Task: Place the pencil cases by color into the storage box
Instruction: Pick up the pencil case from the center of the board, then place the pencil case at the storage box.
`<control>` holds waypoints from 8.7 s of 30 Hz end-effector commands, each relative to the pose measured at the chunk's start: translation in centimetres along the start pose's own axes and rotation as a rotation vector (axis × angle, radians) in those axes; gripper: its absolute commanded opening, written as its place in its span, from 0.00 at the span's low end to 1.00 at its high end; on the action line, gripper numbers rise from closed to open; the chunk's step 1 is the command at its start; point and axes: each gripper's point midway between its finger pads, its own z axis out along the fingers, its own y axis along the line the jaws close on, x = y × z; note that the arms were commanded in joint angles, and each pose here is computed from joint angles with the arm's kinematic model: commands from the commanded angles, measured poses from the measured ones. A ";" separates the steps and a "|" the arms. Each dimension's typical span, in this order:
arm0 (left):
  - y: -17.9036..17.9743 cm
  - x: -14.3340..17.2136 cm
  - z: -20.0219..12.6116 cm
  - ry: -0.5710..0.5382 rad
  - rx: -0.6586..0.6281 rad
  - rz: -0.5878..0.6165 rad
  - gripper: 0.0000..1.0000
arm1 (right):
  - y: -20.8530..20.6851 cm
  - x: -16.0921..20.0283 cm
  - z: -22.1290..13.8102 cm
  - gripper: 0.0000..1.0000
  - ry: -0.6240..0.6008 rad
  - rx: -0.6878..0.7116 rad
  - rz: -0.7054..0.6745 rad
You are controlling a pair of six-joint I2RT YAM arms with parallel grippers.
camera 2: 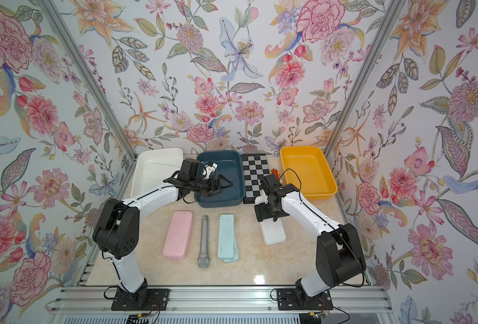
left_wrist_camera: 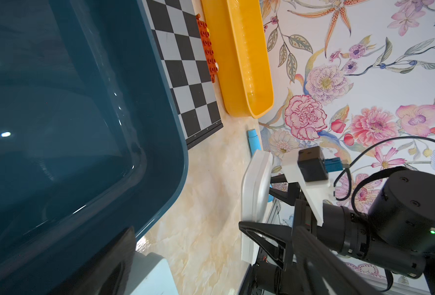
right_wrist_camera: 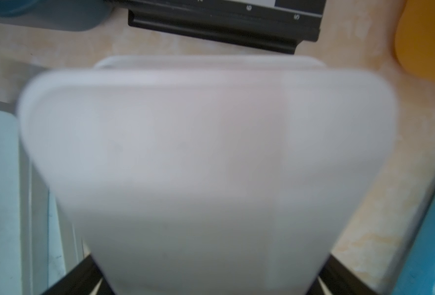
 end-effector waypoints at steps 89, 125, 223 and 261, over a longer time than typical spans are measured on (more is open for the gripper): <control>-9.7 2.9 6.2 0.083 0.255 0.180 0.34 | 7.2 -6.6 -5.2 0.90 -0.194 -0.220 -0.047; -4.7 -9.8 3.1 -0.184 0.149 0.177 0.30 | 5.9 -5.7 -4.3 1.00 -0.247 -0.228 -0.015; 20.0 -16.5 -28.5 -1.222 -0.094 -0.861 0.98 | 8.5 -5.4 0.4 1.00 -0.175 -0.298 -0.022; 5.0 -0.7 -15.8 -0.475 -0.583 0.210 0.98 | 11.7 1.7 -3.3 1.00 -0.095 -0.141 0.014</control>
